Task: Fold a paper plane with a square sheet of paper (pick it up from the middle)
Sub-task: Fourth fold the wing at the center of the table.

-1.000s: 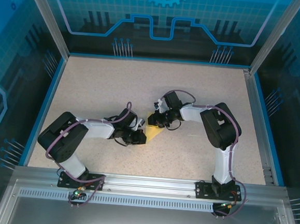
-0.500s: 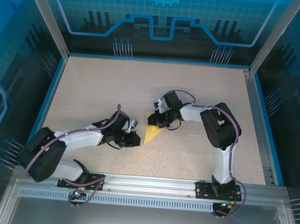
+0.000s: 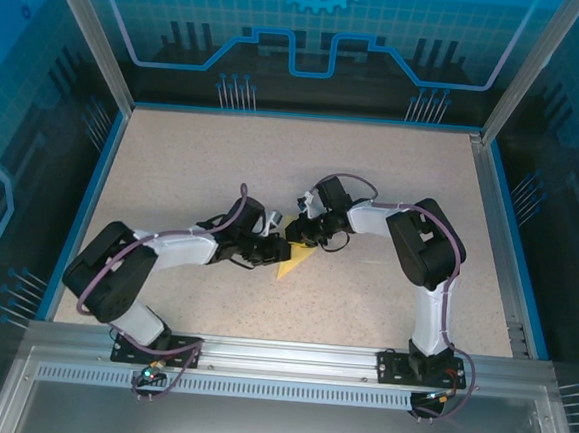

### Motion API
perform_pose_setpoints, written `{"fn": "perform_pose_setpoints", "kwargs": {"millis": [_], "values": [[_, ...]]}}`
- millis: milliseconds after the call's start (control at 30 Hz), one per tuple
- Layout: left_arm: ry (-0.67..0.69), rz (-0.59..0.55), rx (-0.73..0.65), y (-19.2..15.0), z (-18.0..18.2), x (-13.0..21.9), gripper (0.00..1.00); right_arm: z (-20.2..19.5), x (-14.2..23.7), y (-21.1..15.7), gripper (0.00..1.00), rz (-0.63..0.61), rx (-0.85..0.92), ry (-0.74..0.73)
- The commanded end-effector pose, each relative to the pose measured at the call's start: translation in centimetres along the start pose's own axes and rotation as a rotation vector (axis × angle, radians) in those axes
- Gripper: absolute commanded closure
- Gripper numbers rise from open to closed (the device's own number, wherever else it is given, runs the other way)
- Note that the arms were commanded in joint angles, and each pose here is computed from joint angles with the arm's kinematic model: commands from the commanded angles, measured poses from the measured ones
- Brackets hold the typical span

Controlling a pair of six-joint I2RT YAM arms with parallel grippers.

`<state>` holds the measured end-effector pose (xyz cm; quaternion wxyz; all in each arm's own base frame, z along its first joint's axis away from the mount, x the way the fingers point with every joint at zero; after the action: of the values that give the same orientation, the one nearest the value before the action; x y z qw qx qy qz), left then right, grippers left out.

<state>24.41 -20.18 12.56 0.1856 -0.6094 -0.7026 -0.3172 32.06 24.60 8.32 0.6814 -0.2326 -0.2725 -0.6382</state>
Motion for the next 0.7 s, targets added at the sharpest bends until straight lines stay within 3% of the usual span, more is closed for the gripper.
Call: {"fn": "perform_pose_setpoints", "kwargs": {"millis": [0, 267, 667], "values": [[-0.021, 0.014, -0.005, 0.6, -0.6, -1.2, 0.83, -4.1, -1.6, -2.0, 0.78, 0.067, -0.105, -0.181], [0.111, 0.012, 0.028, -0.5, 2.1, -2.1, 0.87, -3.9, -1.6, -1.8, 0.78, 0.066, -0.105, -0.177], [0.189, 0.003, 0.031, -1.1, 3.6, -2.3, 0.89, -4.0, -1.6, -1.9, 0.78, 0.066, -0.105, -0.177]]}}
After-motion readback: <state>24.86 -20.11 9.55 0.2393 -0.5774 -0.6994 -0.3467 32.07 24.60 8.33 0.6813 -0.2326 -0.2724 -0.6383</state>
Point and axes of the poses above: each hand's point on the last joint's axis, 136 mm out from that joint toward the fingers, its own x axis back along the fingers, its own z axis along the line the jaws close on, y = z × x, the point moved 10 cm from there along x, back along the fingers, and after that the axes turned 4 degrees about -x, right-handed, at the moved point
